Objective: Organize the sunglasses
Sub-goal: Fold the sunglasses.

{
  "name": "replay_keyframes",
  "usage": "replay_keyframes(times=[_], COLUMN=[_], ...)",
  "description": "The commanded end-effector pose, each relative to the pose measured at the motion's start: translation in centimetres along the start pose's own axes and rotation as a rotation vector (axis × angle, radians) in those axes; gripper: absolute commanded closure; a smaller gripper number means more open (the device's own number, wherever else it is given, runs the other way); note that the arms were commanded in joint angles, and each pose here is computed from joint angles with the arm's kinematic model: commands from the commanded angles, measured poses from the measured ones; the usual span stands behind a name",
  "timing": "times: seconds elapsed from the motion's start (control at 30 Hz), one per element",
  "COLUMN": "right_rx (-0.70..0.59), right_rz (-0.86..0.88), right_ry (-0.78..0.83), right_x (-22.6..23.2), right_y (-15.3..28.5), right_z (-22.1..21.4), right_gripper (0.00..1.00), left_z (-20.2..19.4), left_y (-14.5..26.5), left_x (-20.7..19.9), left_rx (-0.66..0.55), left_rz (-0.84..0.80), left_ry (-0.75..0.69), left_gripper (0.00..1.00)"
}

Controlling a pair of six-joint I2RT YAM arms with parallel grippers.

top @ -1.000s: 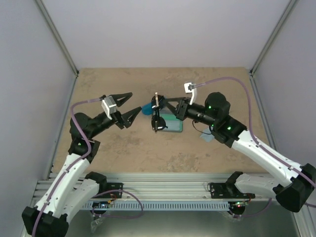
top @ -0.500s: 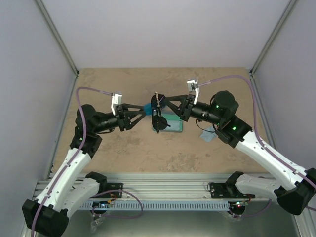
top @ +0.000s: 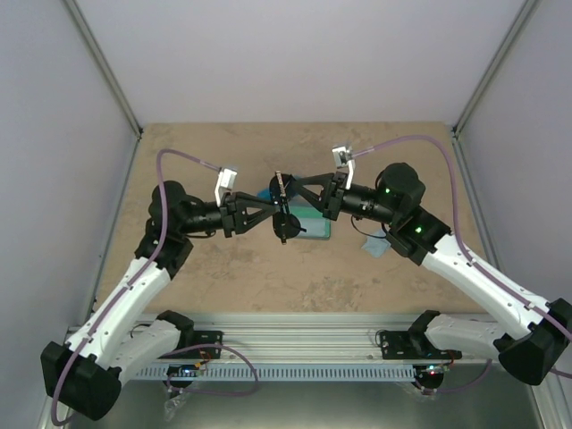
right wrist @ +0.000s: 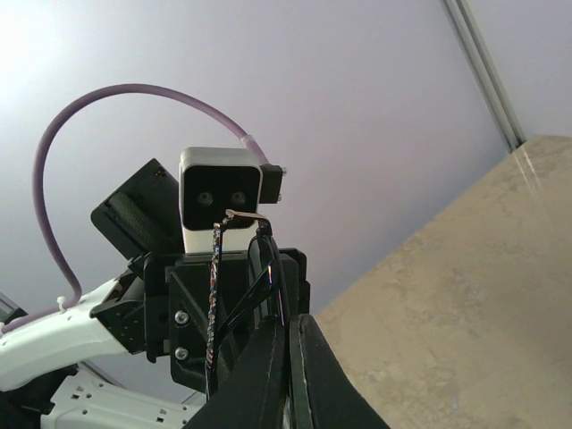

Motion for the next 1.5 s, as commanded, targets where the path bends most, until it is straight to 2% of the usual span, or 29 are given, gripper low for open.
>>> replay_keyframes(times=[0.0,0.17,0.33,0.43,0.47,0.67,0.77,1.1,1.33,1.47], right_rx=[-0.007,0.001,0.018,0.024,0.017,-0.038,-0.065,-0.164,-0.213,-0.192], right_rz=[0.042,0.03,0.008,-0.011,-0.031,-0.131,-0.174,-0.485,-0.627,-0.664], right_ry=[0.011,0.015,0.014,0.009,0.006,-0.001,-0.003,-0.098,-0.172,-0.193], right_x=[0.4,0.0,-0.7,-1.1,-1.3,-1.3,-1.1,-4.5,-6.9,-7.9], right_y=[0.0,-0.1,-0.2,-0.1,-0.1,1.9,3.6,8.9,10.3,10.0], right_z=[0.1,-0.3,-0.9,-1.2,-1.2,-1.5,-2.0,-5.9,-7.9,-8.6], right_gripper=[0.99,0.99,0.99,0.97,0.94,0.54,0.48,0.44,0.43,0.43], left_z=[0.4,0.5,0.5,0.4,0.5,0.4,0.4,-0.7,-3.3,-4.9], left_y=[-0.5,-0.8,-1.2,-1.3,-1.2,-1.2,-1.3,-2.3,-3.7,-4.7], left_x=[-0.4,-0.4,0.1,0.5,0.5,1.0,1.4,4.5,8.2,9.7], left_rx=[0.017,0.026,0.035,0.04,0.04,0.068,0.074,0.143,0.321,0.416], left_rz=[-0.036,-0.045,-0.039,-0.023,-0.013,0.069,0.092,0.269,0.419,0.425], left_ry=[-0.001,0.014,0.058,0.055,0.043,-0.018,-0.049,-0.197,-0.347,-0.433], left_gripper=[0.77,0.83,1.0,1.0,1.0,1.0,1.0,1.0,1.0,1.0])
Point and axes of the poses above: each gripper's point midway between its finger pads, its own y axis back along the fingers, its own x axis along the line the jaws close on, z = x × y, the point moved 9 cm from there along y, back along the fingers, and after that the axes turned 9 degrees about -y, right-handed, at the moved point
